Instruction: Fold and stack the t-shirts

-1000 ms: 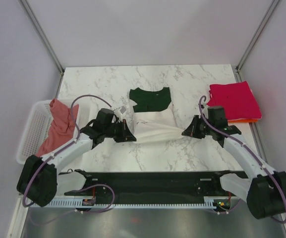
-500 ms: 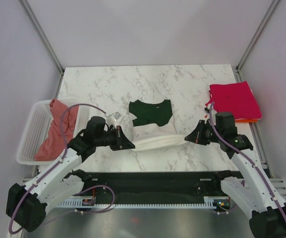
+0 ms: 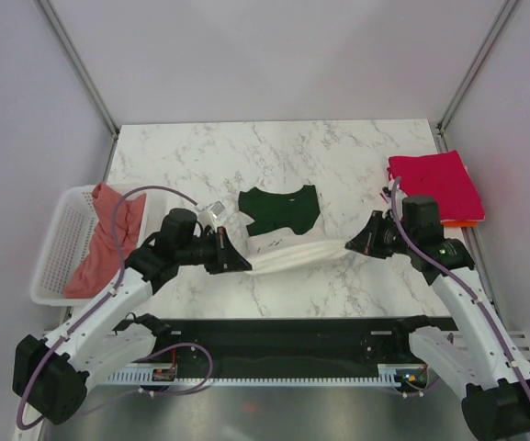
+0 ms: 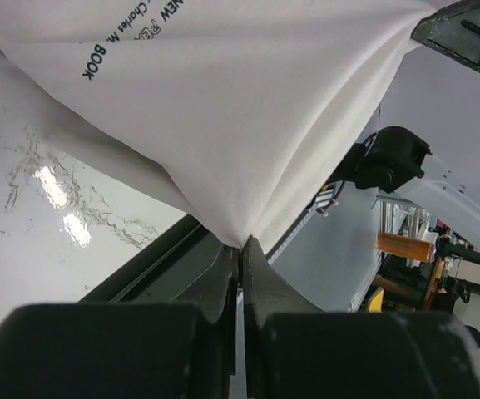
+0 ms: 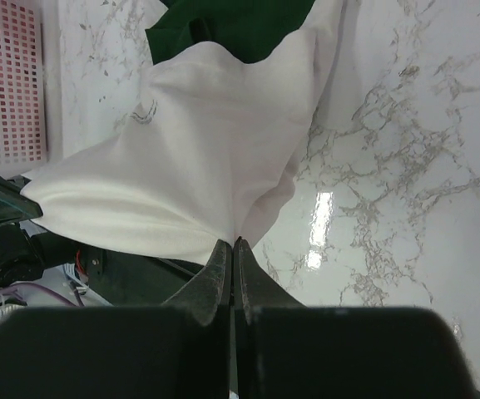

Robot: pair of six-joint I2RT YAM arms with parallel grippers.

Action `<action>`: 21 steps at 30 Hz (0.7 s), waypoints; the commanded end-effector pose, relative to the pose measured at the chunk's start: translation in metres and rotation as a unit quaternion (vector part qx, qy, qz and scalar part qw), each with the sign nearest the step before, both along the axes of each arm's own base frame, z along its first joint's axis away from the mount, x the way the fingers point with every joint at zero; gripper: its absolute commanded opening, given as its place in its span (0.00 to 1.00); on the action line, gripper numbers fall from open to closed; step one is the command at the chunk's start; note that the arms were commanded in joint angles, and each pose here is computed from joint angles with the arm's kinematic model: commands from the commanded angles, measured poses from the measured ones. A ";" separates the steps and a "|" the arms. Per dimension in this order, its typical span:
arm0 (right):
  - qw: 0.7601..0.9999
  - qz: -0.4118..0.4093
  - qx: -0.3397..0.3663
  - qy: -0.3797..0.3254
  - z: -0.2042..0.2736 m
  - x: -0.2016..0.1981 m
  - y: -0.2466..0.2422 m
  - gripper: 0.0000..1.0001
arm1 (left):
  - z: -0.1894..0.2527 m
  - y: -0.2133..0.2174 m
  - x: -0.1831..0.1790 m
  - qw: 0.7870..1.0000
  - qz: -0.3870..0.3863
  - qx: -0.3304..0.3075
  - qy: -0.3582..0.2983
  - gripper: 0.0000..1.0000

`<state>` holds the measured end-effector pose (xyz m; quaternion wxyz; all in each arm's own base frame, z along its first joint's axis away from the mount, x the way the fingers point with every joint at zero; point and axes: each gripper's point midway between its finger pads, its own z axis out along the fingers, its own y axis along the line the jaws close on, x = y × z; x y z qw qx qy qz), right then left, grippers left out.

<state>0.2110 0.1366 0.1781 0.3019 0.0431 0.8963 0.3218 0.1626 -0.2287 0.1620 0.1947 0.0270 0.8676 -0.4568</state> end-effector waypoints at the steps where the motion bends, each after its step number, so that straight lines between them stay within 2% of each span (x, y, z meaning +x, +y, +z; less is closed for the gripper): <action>1: 0.998 -0.032 -0.032 -0.041 0.019 0.024 -0.012 0.00 | 0.019 -0.002 0.012 1.000 0.010 0.003 -0.007 0.02; 8: 0.996 -0.054 -0.057 -0.048 0.032 0.055 -0.018 0.00 | 0.033 -0.008 0.039 1.000 0.016 0.008 -0.011 0.02; 21: 0.996 -0.056 -0.037 -0.052 0.045 0.121 0.000 0.00 | 0.040 -0.004 0.097 0.999 0.047 0.012 0.000 0.02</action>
